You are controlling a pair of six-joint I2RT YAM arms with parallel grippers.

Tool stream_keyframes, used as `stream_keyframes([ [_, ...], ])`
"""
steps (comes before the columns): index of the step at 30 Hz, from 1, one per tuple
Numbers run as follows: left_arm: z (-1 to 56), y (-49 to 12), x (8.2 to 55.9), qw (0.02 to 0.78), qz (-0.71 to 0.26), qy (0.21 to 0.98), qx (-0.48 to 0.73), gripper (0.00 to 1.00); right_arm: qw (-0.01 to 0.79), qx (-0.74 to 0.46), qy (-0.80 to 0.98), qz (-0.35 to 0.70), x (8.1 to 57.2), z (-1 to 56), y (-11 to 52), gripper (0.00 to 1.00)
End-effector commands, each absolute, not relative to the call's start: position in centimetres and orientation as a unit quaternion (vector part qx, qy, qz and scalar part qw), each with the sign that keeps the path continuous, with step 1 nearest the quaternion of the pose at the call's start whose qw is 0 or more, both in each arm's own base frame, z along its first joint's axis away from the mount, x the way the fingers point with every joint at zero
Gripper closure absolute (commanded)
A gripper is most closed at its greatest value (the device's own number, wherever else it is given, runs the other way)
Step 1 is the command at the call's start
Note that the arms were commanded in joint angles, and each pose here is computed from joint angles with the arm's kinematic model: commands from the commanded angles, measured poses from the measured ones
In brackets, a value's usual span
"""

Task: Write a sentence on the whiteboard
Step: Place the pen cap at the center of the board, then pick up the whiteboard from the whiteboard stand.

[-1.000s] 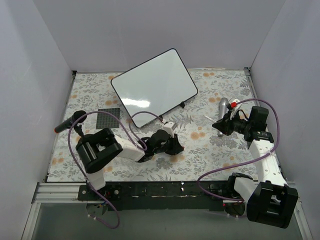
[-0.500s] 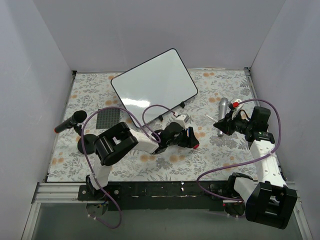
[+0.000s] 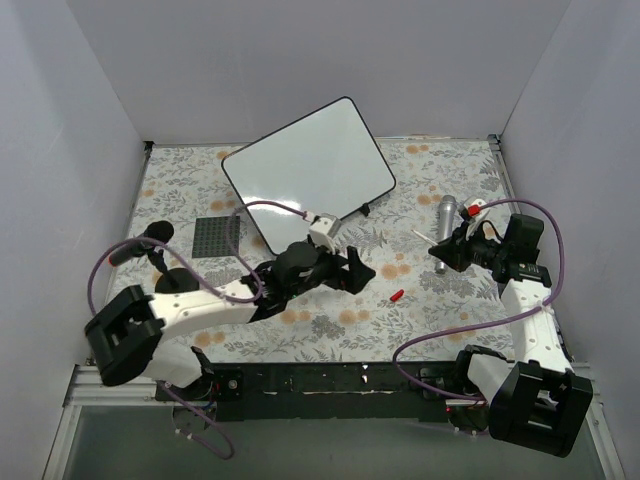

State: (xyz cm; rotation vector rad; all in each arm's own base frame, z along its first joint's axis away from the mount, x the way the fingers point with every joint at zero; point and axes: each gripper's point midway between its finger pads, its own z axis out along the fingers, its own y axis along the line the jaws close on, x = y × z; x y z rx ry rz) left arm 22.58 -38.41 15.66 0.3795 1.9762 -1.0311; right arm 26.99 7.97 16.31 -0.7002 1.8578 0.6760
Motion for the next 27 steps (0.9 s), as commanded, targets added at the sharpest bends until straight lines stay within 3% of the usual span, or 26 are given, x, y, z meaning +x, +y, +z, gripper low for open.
stream_keyframes([
  [1,18.4,-32.3,23.1,0.500,-0.349,0.781,0.134,0.05,0.502,-0.311,0.749,0.301,26.7,17.3,8.6,0.99],
  [2,20.8,-30.6,23.3,0.525,-0.354,0.765,0.115,0.02,0.500,-0.314,0.747,0.306,26.6,17.4,8.7,0.99],
  [11,22.9,-20.8,27.2,0.538,-0.341,0.770,0.041,0.02,0.502,-0.331,0.732,0.320,25.7,17.7,9.3,0.99],
  [19,20.4,-17.8,31.8,0.489,-0.363,0.792,-0.029,0.02,0.501,-0.341,0.725,0.327,25.4,17.7,9.6,0.99],
  [27,17.9,-14.6,34.5,0.531,-0.293,0.791,-0.082,0.02,0.503,-0.345,0.720,0.330,25.2,18.0,9.7,0.99],
])
